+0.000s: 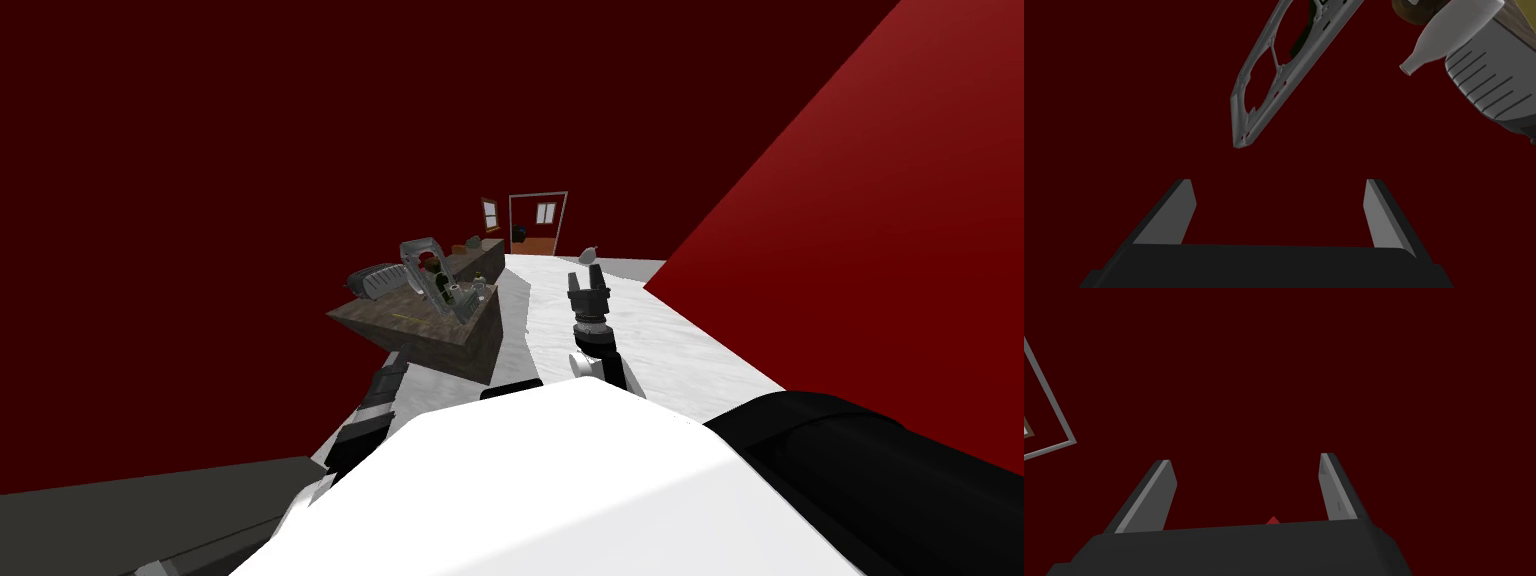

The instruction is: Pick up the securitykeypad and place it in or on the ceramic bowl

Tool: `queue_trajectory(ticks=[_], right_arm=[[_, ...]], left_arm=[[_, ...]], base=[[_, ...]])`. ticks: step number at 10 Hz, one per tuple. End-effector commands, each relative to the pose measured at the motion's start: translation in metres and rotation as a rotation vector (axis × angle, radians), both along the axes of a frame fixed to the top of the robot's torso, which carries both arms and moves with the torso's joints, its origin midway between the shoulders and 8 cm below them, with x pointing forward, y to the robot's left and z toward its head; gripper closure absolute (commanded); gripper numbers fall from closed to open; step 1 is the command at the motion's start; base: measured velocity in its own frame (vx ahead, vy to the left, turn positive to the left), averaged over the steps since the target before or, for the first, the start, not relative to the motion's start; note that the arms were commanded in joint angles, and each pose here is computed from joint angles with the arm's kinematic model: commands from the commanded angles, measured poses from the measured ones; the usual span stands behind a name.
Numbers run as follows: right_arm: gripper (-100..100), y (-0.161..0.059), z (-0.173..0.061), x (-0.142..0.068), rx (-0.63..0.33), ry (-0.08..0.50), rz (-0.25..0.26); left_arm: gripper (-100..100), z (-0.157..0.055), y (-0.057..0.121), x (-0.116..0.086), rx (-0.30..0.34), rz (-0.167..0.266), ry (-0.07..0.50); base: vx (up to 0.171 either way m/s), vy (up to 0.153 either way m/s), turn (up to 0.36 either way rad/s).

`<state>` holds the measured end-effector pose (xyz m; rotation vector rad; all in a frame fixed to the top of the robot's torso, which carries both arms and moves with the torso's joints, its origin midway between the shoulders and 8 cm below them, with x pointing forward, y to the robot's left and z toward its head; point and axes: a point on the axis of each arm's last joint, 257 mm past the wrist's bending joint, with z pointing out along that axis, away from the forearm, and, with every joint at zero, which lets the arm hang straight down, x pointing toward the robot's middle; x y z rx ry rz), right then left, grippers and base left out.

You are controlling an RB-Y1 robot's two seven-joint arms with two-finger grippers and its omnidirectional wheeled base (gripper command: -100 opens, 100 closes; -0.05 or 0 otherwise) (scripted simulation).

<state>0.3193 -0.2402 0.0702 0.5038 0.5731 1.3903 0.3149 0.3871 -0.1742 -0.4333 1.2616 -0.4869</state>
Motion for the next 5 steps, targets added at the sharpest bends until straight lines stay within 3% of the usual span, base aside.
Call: queue_trajectory(ticks=[1,5], right_arm=[[0,0.000,0.000,0.000,0.000,0.000,0.000],[0,0.000,0.000,0.000,0.000,0.000,0.000]], left_arm=[[-100,-0.015,0.006,-0.001,0.052,0.016,0.036],[-100,-0.042,0.008,0.010,0.172,0.012,0.087]], base=[[0.025,-0.048,-0.078],[0.039,-0.031,-0.097]])
